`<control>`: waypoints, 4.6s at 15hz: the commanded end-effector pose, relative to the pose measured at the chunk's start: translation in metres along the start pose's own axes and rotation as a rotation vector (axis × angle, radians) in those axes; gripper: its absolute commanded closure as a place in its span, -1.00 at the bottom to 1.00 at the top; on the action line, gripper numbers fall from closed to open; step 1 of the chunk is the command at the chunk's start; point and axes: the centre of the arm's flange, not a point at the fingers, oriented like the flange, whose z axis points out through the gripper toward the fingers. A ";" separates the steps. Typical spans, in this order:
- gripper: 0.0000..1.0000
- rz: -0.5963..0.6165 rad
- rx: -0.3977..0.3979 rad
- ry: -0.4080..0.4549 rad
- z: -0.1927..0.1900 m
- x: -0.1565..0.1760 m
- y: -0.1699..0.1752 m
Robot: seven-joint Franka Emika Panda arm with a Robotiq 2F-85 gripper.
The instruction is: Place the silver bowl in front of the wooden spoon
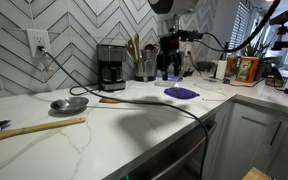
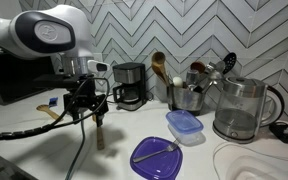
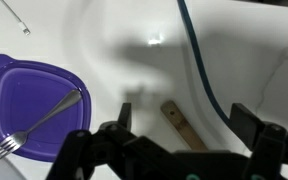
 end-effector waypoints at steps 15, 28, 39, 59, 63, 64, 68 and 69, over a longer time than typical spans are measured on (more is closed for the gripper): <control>-1.00 -0.381 -0.196 0.124 -0.020 0.093 -0.324; -1.00 -0.425 -0.214 0.165 -0.016 0.103 -0.343; -1.00 -0.428 -0.288 0.268 0.025 0.161 -0.402; -0.35 -0.221 -0.501 0.380 0.059 0.202 -0.428; 0.19 -0.215 -0.506 0.374 0.062 0.205 -0.426; 0.26 -0.213 -0.506 0.373 0.063 0.205 -0.425; 0.58 -0.214 -0.499 0.365 0.067 0.208 -0.424; 0.58 -0.214 -0.499 0.362 0.068 0.209 -0.423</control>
